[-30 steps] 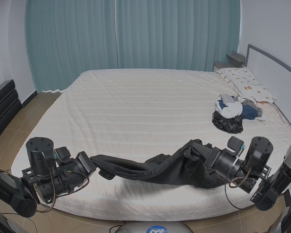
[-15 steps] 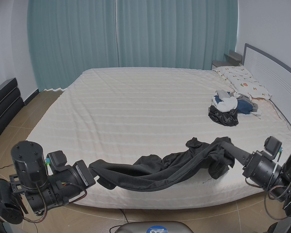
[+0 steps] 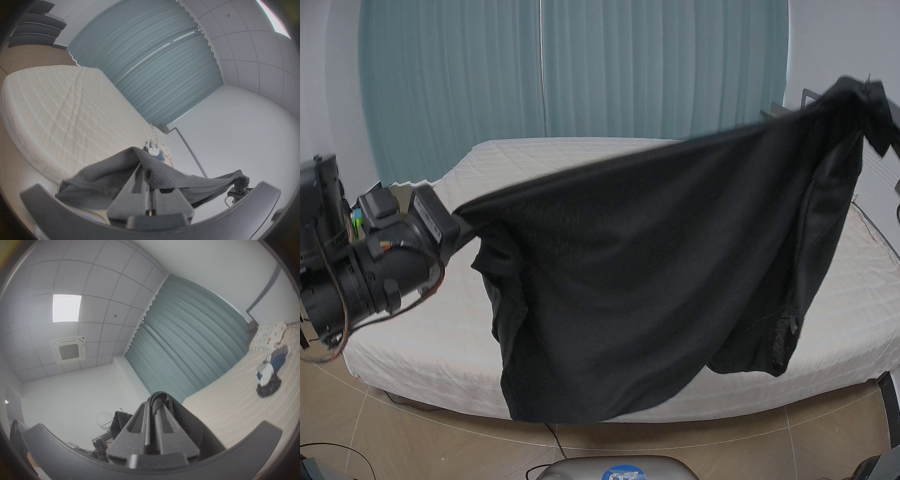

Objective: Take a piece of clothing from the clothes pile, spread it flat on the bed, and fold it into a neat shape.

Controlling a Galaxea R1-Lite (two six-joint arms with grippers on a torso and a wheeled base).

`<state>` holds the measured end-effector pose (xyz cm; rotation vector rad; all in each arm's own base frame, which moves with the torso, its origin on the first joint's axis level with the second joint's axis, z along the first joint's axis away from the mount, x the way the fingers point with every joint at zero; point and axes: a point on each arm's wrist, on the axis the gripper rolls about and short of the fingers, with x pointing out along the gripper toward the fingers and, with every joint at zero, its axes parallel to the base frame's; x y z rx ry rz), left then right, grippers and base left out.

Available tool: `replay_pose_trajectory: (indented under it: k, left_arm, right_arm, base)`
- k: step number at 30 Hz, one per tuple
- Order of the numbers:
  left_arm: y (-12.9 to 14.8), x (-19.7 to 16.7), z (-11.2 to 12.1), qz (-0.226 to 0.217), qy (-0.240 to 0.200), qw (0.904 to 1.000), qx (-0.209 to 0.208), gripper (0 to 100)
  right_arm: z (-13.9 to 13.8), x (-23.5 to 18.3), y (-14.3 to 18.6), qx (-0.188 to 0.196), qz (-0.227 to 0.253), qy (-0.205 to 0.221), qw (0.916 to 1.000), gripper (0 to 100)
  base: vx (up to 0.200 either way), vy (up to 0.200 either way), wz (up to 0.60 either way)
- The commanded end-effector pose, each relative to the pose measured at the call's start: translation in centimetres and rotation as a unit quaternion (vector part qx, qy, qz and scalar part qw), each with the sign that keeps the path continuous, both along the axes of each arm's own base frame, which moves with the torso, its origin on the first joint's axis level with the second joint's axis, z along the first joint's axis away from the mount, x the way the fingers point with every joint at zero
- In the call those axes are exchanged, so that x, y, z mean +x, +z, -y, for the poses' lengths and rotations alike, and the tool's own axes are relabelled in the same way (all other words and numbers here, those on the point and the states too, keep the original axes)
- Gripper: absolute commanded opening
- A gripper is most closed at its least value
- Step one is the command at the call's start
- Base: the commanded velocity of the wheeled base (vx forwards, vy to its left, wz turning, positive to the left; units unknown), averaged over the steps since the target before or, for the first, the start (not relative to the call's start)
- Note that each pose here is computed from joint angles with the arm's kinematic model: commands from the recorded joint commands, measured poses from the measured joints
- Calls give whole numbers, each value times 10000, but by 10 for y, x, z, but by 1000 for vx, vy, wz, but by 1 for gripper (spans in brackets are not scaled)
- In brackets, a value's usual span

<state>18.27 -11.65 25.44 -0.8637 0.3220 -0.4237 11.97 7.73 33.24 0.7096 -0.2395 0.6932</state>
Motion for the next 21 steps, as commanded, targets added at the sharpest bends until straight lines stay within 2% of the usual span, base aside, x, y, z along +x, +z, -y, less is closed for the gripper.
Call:
replay_pose_trajectory:
  k: [1, 4, 10, 17, 21]
  left_arm:
    - [13, 70, 2, -259, 614, 9977, 69, 0]
    - [3, 88, 5, -412, 708, 9965, 139, 0]
    - [-18, 121, 13, -681, 792, 9941, 286, 0]
    - [-41, 149, 20, -913, 860, 9913, 401, 0]
    - [-59, 174, 24, -1058, 951, 9887, 468, 0]
  right_arm:
    - [1, 86, 16, -465, -479, -475, 9966, 0]
    - [-9, 119, 0, -591, -696, -512, 9945, 0]
    - [-30, 183, -16, -595, -595, -604, 9946, 0]
    - [-43, 224, -30, -707, -571, -758, 9930, 0]
    - [-50, 250, -58, -938, -801, -968, 9876, 0]
  base:
    - [0, 0, 0]
    - [133, 0, 0]
    - [200, 0, 0]
    - [200, 0, 0]
    - [150, 0, 0]
